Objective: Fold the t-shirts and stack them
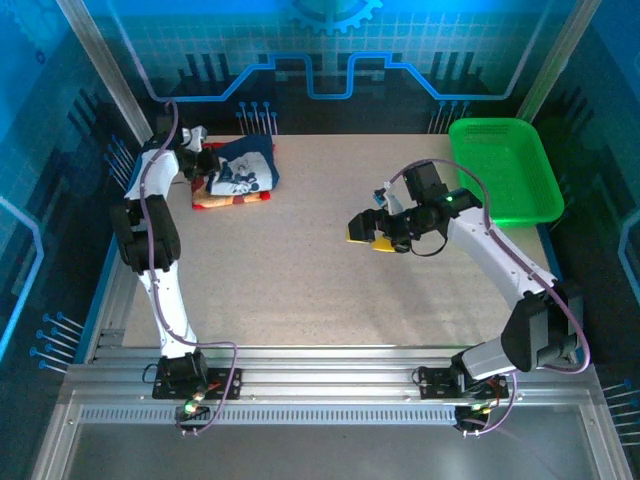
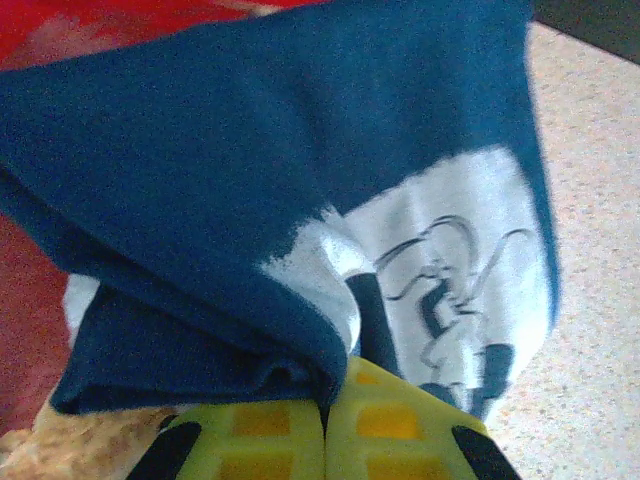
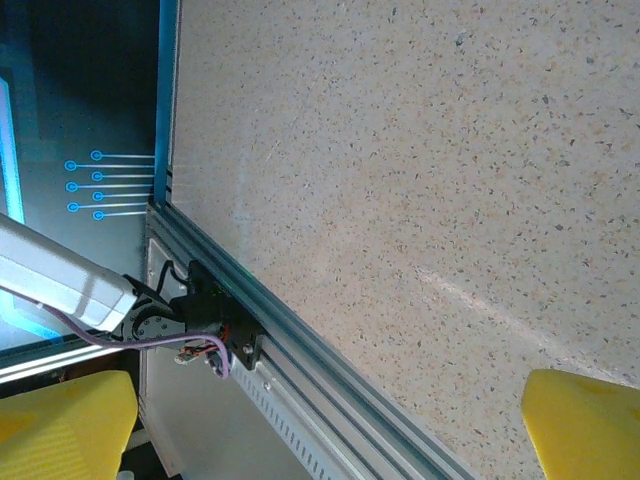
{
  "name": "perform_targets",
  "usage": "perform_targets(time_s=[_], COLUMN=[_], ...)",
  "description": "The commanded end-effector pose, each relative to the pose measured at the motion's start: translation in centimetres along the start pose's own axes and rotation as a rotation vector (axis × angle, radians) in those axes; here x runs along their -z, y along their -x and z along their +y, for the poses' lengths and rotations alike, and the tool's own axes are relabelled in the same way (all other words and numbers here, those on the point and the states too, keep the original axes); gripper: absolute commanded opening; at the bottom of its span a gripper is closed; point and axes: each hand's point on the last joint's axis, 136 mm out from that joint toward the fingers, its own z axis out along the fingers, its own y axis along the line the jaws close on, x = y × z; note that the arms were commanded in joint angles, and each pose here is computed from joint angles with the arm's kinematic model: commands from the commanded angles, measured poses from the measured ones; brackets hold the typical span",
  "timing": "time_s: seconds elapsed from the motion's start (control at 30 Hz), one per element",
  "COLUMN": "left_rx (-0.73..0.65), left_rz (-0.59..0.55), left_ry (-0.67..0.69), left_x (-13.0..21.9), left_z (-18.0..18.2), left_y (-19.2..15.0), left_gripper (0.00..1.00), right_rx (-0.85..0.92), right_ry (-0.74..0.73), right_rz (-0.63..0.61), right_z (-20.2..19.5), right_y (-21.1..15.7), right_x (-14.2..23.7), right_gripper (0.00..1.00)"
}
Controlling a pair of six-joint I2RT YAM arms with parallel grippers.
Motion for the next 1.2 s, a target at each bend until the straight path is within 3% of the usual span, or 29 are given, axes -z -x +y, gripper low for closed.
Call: perform_targets(time_s=[0.0,0.1,0.3,0.4,0.47,0.5,0.6,0.63,0.77,0.87,0.97,1.0,1.07,1.17], left_rx=[0.049,0.077,0.125,0.145,0.172,0.185,0.229,0.244,0.281,0.249,0.233,0.233,0.218,0.202], left_rz=[-0.01,0.004,-0.011,-0.019,-0.017,-0.013,-0.028,-0.048,-0.179,-0.331,-0.445,-0.476,-0.533,-0.568], left_ry=[0.031,0.046,0.053,0.056,0.055,0.054,0.047,0.046,0.014,-0.01,-0.032,-0.058,-0.066,-0.002], left_x=[-0.5,-1.1,-0.9,-0.8,-1.1,-1.1,-0.1,0.9,7.5,14.1,19.5,20.6,21.9,21.2], left_z=[2.9,4.2,6.0,6.7,7.2,7.3,7.1,6.8,4.5,1.5,-1.2,-2.2,-3.2,-2.6], left_y=[-0.3,-1.1,-0.7,-0.5,-0.7,-0.8,0.1,1.0,5.2,7.1,5.8,4.6,1.7,-4.2], left_gripper=[0.02,0.08,0.03,0.06,0.41,0.5,0.65,0.78,0.87,0.9,0.94,0.99,0.99,0.99], right_rx=[0.001,-0.005,-0.007,-0.018,-0.021,-0.021,-0.013,-0.005,0.043,0.083,0.099,0.097,0.074,0.059], right_ry=[0.009,0.007,-0.009,-0.005,-0.003,-0.002,-0.002,-0.01,-0.074,-0.158,-0.301,-0.377,-0.526,-0.693], right_rz=[0.017,0.02,0.017,0.023,0.027,0.027,0.023,0.015,-0.046,-0.133,-0.262,-0.322,-0.447,-0.664], right_z=[0.1,0.0,0.0,0.0,0.0,0.1,0.5,0.6,0.5,-0.3,-2.9,-4.6,-8.4,-14.1], right_y=[-1.1,-1.1,-1.3,-1.3,-1.3,-1.2,-1.0,-0.9,-0.2,0.6,1.4,1.7,2.0,2.2], right_x=[0.6,0.5,1.0,0.8,0.8,0.7,1.0,1.3,2.8,4.8,7.5,8.5,10.4,12.4], right_gripper=[1.0,1.0,1.0,1.0,1.0,1.0,1.0,1.0,1.0,1.0,1.0,1.0,1.0,1.0])
